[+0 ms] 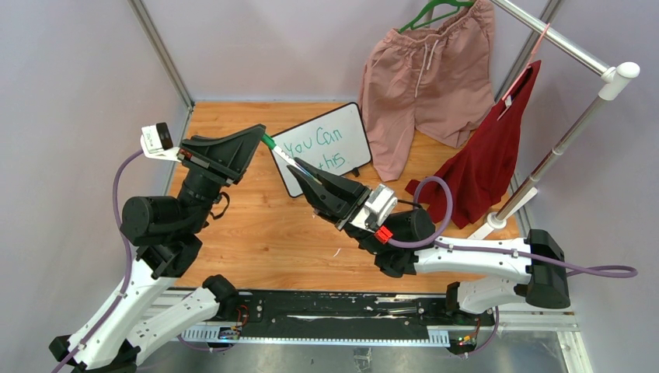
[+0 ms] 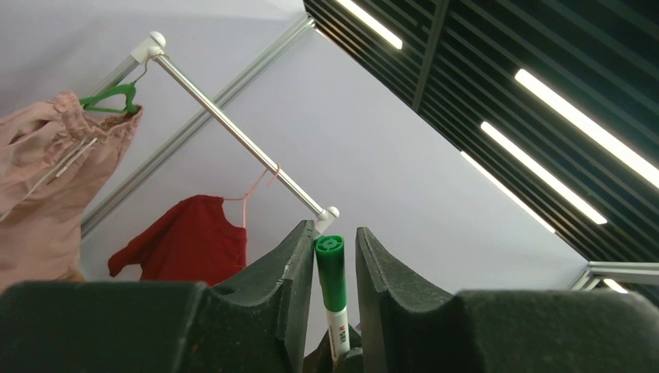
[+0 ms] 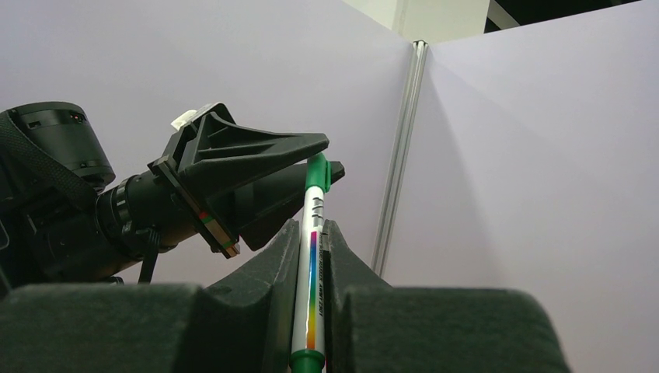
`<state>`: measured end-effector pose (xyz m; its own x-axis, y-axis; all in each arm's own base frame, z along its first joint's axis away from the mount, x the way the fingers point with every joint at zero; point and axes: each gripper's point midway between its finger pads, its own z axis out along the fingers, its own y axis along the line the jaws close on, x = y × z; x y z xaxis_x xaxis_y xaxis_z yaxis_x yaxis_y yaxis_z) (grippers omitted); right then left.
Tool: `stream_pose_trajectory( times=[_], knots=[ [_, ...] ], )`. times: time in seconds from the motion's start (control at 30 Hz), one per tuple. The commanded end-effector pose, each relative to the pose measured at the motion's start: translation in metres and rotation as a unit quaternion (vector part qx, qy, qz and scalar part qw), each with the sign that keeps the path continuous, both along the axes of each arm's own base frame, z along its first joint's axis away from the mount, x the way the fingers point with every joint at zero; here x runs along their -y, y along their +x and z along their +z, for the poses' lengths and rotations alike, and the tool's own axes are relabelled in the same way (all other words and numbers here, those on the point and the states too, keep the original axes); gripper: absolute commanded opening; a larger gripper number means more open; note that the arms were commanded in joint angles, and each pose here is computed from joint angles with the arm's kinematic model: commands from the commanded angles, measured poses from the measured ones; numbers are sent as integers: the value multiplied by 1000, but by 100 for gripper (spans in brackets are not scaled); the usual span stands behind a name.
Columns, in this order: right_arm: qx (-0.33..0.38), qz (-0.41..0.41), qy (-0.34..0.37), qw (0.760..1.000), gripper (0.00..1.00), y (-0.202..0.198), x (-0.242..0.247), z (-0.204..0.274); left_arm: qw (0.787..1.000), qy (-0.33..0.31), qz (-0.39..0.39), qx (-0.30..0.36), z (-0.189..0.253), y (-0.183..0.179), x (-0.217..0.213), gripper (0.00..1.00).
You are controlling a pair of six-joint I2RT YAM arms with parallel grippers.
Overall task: Write a sentence on the whiteboard
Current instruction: Close the whiteboard marker at the center of the board.
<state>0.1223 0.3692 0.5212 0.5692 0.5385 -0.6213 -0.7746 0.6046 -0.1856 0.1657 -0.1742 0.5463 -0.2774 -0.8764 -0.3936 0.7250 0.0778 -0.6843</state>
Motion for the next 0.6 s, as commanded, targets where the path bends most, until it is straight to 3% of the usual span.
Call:
stream_pose_trajectory(
  times=[0.0,0.3,0.57],
  knots=[
    [2,1,18,1000,0,-4,11,7,1000,1,0,5,-2,-3,0,30],
    [3,-1,16,1000,0,-5,13,7,1000,3,-4,1,-5,-1,2,24],
    [3,-1,15,1000,0,-5,14,7,1000,4,-6,-3,-7,1,4,34]
  ],
)
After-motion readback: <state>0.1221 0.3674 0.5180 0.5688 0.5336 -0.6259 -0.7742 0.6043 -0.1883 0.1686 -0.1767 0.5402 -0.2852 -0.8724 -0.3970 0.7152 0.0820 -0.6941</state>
